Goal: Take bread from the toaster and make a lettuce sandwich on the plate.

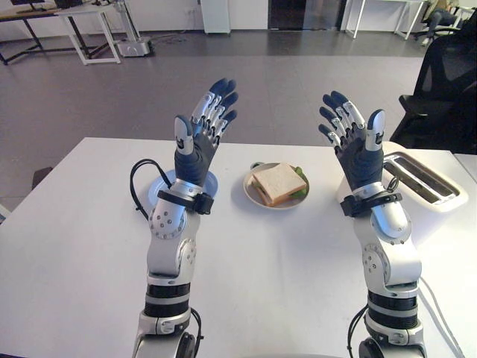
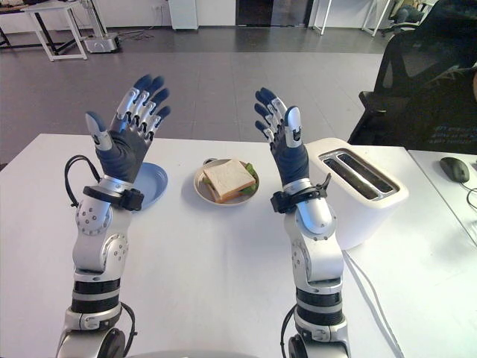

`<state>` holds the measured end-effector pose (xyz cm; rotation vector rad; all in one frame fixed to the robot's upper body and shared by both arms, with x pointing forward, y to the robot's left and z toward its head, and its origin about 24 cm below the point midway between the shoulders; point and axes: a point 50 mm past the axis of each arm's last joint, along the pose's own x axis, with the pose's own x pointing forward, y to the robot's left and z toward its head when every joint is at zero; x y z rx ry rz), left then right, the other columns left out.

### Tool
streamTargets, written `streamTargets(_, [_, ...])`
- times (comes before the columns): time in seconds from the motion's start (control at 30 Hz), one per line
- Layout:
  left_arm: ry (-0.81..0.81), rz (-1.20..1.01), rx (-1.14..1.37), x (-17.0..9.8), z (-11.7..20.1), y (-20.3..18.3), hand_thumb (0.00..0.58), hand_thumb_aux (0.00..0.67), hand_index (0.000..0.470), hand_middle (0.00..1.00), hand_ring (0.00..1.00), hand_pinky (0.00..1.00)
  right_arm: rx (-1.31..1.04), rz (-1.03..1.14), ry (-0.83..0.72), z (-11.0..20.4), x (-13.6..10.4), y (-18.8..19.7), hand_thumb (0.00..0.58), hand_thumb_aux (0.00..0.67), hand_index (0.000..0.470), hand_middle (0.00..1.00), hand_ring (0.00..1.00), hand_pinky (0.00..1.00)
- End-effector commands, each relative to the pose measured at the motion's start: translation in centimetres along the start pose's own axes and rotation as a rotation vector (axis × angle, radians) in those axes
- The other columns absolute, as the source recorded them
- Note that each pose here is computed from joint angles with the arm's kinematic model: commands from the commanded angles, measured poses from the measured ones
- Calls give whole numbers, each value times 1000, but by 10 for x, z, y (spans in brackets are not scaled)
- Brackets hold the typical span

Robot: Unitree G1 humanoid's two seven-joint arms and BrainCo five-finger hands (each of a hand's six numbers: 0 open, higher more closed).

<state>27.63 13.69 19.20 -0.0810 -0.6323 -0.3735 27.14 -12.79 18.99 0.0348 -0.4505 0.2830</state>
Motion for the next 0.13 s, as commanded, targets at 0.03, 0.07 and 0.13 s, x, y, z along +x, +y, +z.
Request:
streamTargets(0.03, [10, 5, 1, -2, -2, 1, 0, 0, 0, 0, 0, 0, 6, 4, 10, -2, -1, -1, 0, 0, 0, 0, 0, 0])
streamTargets(0.07, [12, 9, 1, -2, -2, 2, 0, 0, 0, 0, 0, 0, 7, 6, 10, -3, -2, -1, 0, 0, 0, 0, 0, 0])
streamTargets(0.13, [15, 14, 3, -2, -2, 3, 0, 0, 0, 0, 0, 0, 7, 9, 11, -3, -2, 0, 0, 0, 0, 0, 0, 0])
